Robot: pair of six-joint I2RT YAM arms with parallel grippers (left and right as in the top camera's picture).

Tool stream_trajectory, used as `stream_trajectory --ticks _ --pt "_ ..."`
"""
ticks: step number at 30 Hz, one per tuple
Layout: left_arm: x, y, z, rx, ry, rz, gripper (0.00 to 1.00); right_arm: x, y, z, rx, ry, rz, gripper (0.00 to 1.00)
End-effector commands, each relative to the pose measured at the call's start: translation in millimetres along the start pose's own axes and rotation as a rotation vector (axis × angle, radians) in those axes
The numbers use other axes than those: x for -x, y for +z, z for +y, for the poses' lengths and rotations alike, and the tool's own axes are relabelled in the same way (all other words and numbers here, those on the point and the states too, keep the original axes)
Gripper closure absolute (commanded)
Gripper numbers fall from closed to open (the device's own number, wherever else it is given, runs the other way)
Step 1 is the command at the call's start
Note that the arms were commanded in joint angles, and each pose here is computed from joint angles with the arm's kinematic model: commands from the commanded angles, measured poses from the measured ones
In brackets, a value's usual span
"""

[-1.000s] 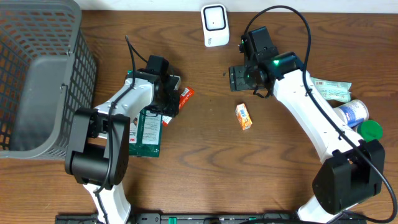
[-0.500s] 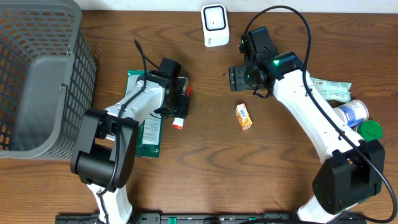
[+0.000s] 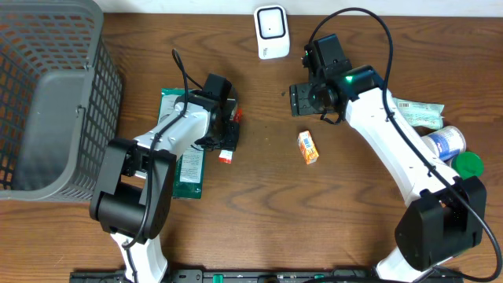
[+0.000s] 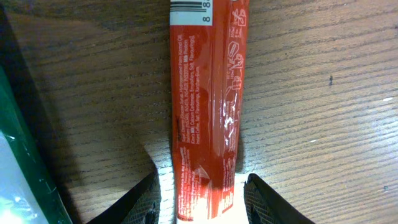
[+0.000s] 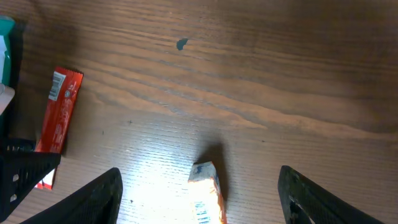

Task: Scan the item barcode
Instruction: 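Grasp the red snack stick with the left gripper and lift it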

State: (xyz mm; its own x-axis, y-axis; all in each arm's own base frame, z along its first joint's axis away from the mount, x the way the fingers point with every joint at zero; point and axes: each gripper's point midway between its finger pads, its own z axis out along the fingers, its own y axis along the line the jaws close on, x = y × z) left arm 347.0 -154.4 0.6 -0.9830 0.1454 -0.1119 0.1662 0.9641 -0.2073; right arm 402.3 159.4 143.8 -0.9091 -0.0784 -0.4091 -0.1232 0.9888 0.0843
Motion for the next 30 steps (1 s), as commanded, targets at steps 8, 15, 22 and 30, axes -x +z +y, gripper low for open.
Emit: stream_trajectory --ticks 8,15,22,30 --pt "-21.8 16.6 13.5 0.046 -0.032 0.067 0.72 -1.3 3.9 -4.2 -0.015 0.002 0.008 0.25" --pt "-22.3 16.9 13.8 0.058 -0.044 0.067 0.7 -1.3 3.9 -4.2 -0.015 0.002 0.008 0.25" --pt "-25.4 19.1 10.3 0.164 0.02 0.056 0.69 -0.4 3.9 -4.0 -0.014 0.002 0.005 0.24" --pt "-23.1 17.1 17.7 0.283 -0.013 0.017 0.69 -0.2 3.9 -4.9 -0.018 -0.02 0.004 0.25"
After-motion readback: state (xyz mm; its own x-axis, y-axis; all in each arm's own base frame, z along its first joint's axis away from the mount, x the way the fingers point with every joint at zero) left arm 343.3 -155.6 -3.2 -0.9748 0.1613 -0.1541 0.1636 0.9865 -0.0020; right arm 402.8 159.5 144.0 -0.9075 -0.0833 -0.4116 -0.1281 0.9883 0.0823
